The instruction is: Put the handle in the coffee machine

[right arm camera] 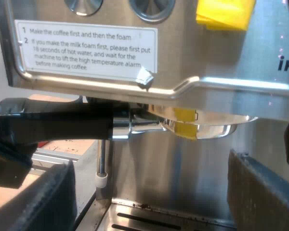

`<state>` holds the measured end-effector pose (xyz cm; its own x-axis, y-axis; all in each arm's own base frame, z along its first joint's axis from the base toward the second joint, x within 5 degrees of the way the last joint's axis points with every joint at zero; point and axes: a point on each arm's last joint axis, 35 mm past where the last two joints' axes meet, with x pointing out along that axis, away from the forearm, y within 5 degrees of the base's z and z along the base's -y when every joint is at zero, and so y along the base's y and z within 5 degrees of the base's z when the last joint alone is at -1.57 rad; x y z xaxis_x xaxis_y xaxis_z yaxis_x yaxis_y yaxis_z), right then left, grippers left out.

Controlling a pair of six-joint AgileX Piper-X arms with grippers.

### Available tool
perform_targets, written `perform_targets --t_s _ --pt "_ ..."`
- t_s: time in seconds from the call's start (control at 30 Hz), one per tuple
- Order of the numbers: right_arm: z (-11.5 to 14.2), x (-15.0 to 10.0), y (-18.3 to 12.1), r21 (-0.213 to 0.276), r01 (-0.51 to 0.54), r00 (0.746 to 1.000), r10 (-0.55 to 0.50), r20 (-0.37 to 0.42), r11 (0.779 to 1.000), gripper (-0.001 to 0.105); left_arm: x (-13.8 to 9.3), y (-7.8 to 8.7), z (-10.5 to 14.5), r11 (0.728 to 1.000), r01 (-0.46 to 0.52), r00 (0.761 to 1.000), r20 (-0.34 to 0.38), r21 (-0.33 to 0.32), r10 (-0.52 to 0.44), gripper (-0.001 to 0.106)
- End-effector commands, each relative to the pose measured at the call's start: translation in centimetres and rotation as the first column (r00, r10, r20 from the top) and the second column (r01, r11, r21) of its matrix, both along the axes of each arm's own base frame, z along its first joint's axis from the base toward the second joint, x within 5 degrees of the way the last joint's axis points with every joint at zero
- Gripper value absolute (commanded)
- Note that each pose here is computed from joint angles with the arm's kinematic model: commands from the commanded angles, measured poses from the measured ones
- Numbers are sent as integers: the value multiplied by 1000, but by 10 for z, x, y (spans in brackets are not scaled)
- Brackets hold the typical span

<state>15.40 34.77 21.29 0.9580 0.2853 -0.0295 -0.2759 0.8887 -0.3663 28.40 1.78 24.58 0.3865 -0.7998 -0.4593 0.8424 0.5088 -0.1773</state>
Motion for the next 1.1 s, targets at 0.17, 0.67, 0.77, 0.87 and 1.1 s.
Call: perform_targets --t_s 0.17,0.67,0.77,0.87,1.1 --pt "-4 18 -8 -50 40 999 -41 -18 998 45 1 -4 28 977 133 982 155 -167 -108 0" --pt "-61 68 -11 -1 49 999 -49 -3 999 43 1 -4 28 978 130 983 154 -162 -105 0" --pt "-69 77 3 -11 94 995 -94 24 995 43 1 -4 28 978 130 983 154 -162 -105 0" --pt "-70 82 12 32 103 994 -104 45 994 41 1 -4 28 979 128 983 153 -160 -104 0" --pt "-75 97 19 48 172 983 -175 55 984 38 2 -4 28 981 120 984 150 -149 -98 0"
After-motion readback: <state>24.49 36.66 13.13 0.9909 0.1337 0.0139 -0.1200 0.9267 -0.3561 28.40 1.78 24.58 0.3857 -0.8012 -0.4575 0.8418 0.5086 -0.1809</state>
